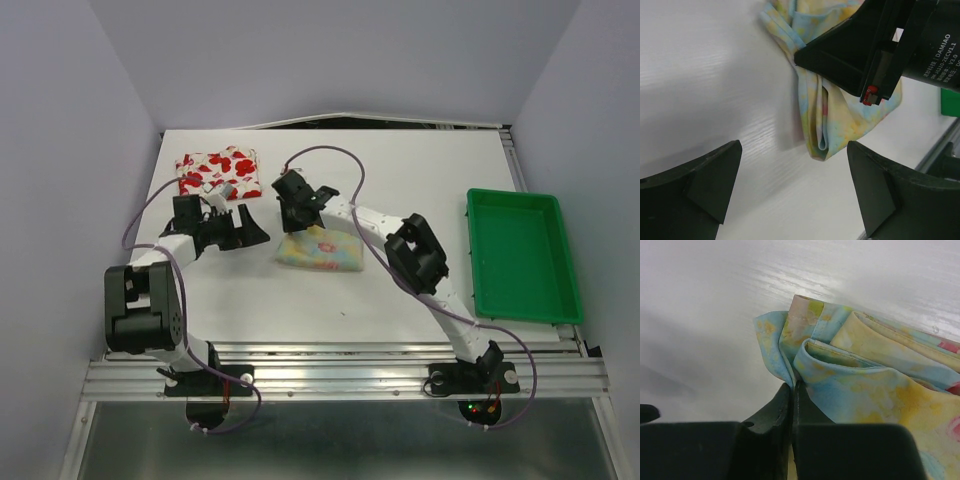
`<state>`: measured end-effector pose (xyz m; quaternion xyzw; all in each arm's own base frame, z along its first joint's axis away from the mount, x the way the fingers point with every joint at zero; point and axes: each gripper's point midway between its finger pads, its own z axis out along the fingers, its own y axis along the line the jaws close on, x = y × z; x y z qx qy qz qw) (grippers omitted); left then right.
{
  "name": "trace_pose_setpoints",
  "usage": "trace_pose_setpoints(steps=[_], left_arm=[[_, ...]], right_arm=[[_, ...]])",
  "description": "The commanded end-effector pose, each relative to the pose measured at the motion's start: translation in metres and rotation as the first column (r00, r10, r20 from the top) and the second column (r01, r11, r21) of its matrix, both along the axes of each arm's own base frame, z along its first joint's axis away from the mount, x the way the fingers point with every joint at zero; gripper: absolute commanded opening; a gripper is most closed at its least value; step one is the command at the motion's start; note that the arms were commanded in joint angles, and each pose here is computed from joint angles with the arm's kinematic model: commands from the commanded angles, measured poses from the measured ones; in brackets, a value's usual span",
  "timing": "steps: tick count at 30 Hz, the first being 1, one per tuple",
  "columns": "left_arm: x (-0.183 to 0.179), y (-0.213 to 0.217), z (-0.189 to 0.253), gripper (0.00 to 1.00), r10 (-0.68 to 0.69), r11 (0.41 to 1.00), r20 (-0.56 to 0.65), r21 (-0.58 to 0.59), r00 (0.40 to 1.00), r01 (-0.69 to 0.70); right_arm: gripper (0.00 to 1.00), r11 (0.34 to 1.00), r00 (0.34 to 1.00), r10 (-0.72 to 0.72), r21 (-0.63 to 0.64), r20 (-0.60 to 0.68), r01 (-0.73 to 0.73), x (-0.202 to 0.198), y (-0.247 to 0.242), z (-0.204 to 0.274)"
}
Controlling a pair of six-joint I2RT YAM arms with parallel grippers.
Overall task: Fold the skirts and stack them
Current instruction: Neatly place the folded skirt to the corner
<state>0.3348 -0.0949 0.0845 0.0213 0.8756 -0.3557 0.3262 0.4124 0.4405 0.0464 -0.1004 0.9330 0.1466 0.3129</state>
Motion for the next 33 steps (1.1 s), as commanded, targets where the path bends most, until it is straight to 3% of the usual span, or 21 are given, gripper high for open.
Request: trace_pose_setpoints(steps=[1,7,17,21,33], left_arm=[[-0.004,-0.031,0.008,0.99,-0.089,0.987,0.014,-0.130,0.996,0.090],[-0.006,-0.059,-0.009,0.99,-0.090,0.983,-0.042,-0.167,0.995,0.081],[-0.001,-0.103,-0.004,0.99,-0.072,0.955,-0.014,-0.291,0.997,0.065],[0.005,-0.103,-0.027,0.99,-0.006,0.953,-0.103,-0.301,0.995,-0.025],[0.018,-0.107,-0.052,0.68,0.046,0.942,-0.195,-0.319,0.980,-0.108]], right_arm=[[0.01,0.986,1.000,0.007,0.164,0.030,-0.012,0.000,0.014,0.058],[0.01,0.982,1.000,-0.023,0.188,0.009,0.021,0.004,0.014,0.057],[0.01,0.968,0.996,-0.086,0.236,0.004,0.082,0.019,0.013,0.063],[0.01,0.958,0.994,-0.107,0.265,-0.020,0.109,0.020,0.011,0.067],[0.01,0.943,0.989,-0.149,0.300,-0.015,0.146,0.027,0.008,0.079]])
